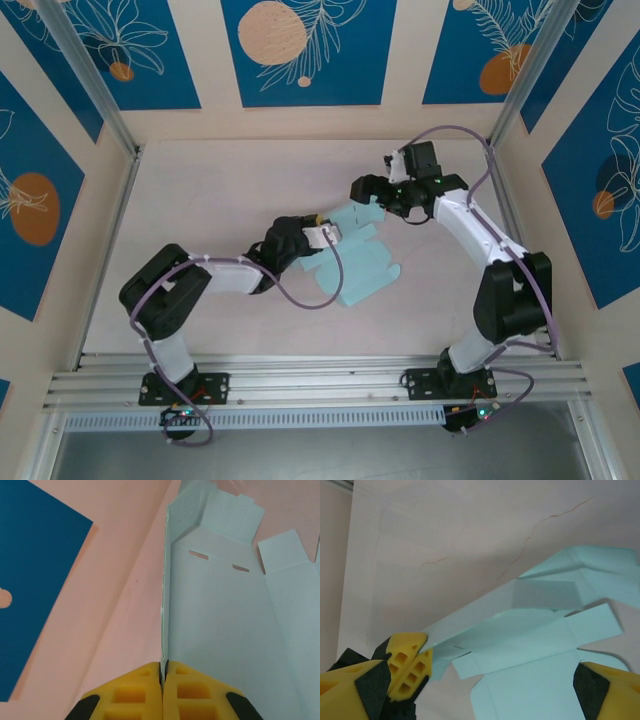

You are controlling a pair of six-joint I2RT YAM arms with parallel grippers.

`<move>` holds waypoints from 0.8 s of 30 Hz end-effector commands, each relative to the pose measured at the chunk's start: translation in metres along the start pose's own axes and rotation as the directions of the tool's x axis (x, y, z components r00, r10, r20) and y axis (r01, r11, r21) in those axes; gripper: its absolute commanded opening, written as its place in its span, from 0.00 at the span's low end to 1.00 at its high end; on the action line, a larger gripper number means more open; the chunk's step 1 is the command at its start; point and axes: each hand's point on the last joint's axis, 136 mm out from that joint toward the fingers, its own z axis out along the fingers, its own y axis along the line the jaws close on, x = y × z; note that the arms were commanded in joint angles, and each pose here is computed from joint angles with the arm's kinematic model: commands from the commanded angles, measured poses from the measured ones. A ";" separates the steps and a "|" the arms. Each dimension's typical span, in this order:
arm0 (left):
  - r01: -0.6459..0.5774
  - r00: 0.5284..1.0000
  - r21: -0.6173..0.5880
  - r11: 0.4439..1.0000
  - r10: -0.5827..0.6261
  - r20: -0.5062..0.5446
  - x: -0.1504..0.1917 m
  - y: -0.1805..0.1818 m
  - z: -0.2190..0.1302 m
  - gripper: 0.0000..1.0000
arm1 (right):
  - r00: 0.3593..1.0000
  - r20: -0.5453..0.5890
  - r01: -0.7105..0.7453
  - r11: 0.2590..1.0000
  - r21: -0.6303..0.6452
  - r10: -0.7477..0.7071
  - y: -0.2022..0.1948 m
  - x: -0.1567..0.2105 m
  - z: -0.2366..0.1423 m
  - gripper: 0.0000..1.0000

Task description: Fold the paper box

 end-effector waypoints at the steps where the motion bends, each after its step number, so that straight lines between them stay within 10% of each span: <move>1: -0.052 0.998 -0.114 0.992 0.054 0.013 -0.006 0.019 -0.001 0.00 | 0.999 0.002 0.037 0.999 -0.021 -0.037 0.011 -0.020 0.010 0.95; 24: -0.221 0.975 -0.124 0.967 0.216 -0.050 0.001 0.017 0.015 0.00 | 0.986 -0.161 -0.058 0.997 -0.055 0.049 0.019 -0.001 0.067 0.70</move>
